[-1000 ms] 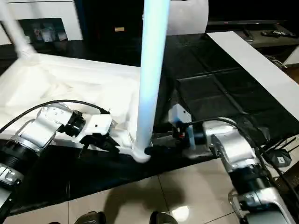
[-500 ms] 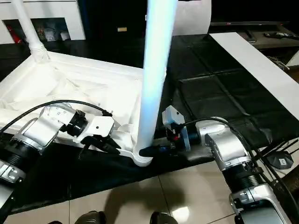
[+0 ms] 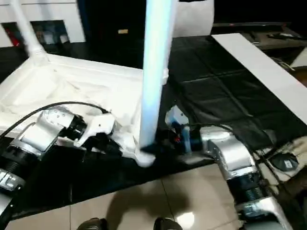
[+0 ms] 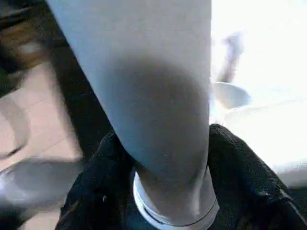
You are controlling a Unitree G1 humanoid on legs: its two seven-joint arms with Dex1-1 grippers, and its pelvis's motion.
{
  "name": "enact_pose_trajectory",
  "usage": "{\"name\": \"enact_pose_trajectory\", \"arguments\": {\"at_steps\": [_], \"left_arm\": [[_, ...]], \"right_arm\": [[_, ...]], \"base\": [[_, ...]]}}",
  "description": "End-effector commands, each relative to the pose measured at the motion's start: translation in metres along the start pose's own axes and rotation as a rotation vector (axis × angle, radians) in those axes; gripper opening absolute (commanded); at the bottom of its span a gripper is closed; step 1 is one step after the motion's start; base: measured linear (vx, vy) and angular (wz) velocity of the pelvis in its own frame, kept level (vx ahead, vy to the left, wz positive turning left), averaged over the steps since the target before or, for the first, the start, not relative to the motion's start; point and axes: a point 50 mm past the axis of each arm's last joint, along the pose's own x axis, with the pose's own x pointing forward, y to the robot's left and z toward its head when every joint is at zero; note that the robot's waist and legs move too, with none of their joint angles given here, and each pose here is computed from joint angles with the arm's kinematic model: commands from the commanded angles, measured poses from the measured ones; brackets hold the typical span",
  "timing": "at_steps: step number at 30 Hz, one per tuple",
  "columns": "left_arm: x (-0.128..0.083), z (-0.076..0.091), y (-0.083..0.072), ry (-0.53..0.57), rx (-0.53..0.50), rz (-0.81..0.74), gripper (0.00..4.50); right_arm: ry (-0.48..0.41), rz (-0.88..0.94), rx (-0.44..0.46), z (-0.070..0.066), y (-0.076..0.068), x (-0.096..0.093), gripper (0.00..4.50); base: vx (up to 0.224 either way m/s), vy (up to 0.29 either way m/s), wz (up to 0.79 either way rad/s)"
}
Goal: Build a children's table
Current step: Rotate leg to tighten
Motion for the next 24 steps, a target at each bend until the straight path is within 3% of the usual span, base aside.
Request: {"name": "enact_pose_trajectory", "arguments": {"at_steps": [1, 8, 11, 13, 14, 18, 24], "left_arm": [[0.014, 0.02, 0.002, -0.093, -0.023, 0.075, 0.0], [0.025, 0.041, 0.009, -0.14, -0.168, 0.264, 0.0], [0.033, 0.054, 0.02, -0.176, -0.247, 0.439, 0.0], [0.034, 0.055, 0.02, -0.18, -0.254, 0.451, 0.0], [0.033, 0.056, 0.023, -0.179, -0.253, 0.481, 0.0], [0.028, 0.057, 0.029, -0.169, -0.246, 0.526, 0.0], [0.018, 0.049, 0.032, -0.121, -0.173, 0.512, 0.0]], "right_arm": [[0.008, -0.039, 0.05, -0.006, 0.005, 0.019, 1.99], [-0.037, -0.366, 0.172, 0.001, -0.009, 0.053, 1.95], [-0.064, -0.56, 0.225, 0.009, -0.022, 0.073, 1.95], [-0.066, -0.576, 0.218, 0.01, -0.023, 0.074, 1.95], [-0.1, -0.587, 0.228, 0.011, -0.024, 0.075, 2.51], [-0.153, -0.612, 0.236, 0.014, -0.026, 0.074, 2.78], [-0.211, -0.61, 0.166, 0.019, -0.029, 0.056, 3.46]], "base": [[0.0, 0.0, 0.0], [0.0, 0.0, 0.0], [0.0, 0.0, 0.0], [0.0, 0.0, 0.0], [0.0, 0.0, 0.0], [0.0, 0.0, 0.0], [0.0, 0.0, 0.0]]}}
